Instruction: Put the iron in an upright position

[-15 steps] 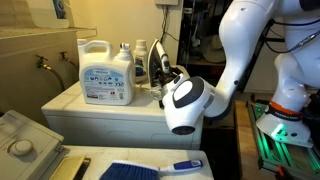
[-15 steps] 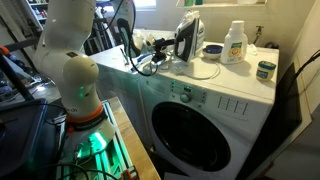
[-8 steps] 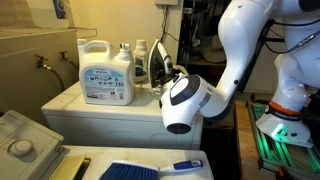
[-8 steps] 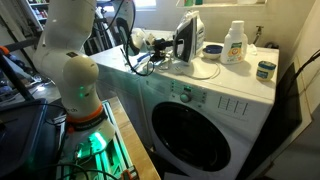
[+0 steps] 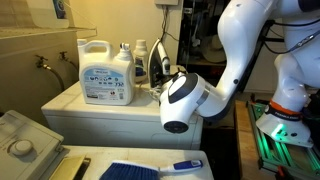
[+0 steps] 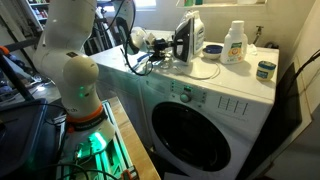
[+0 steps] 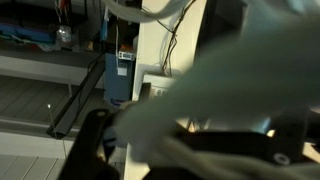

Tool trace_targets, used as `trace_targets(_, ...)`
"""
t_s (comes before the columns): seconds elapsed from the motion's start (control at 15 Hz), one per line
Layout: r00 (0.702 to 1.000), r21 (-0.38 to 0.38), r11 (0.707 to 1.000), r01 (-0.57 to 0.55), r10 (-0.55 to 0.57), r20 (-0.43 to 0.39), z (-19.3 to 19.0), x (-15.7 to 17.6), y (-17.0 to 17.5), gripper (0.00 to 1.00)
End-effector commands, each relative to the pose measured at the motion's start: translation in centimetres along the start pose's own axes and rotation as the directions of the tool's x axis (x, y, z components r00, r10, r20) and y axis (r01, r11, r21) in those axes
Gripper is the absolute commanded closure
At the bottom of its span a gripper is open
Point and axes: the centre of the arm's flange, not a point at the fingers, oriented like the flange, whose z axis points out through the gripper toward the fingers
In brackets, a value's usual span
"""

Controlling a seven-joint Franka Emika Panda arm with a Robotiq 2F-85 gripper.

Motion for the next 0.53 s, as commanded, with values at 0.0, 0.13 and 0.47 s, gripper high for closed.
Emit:
trace_targets(0.0, 0.993, 0.014, 0.998, 0.068, -0.069, 0.095, -0.83, -4.37, 0.06, 0.06)
trace_targets(0.13, 0.991, 0.006, 0.998, 0.065, -0.065, 0.116, -0.60, -4.20, 0.06, 0.04)
trace_targets(0.47, 0.959, -0.009, 0.999, 0.044, -0.040, 0.281, -0.09, -3.68, -0.48, 0.00)
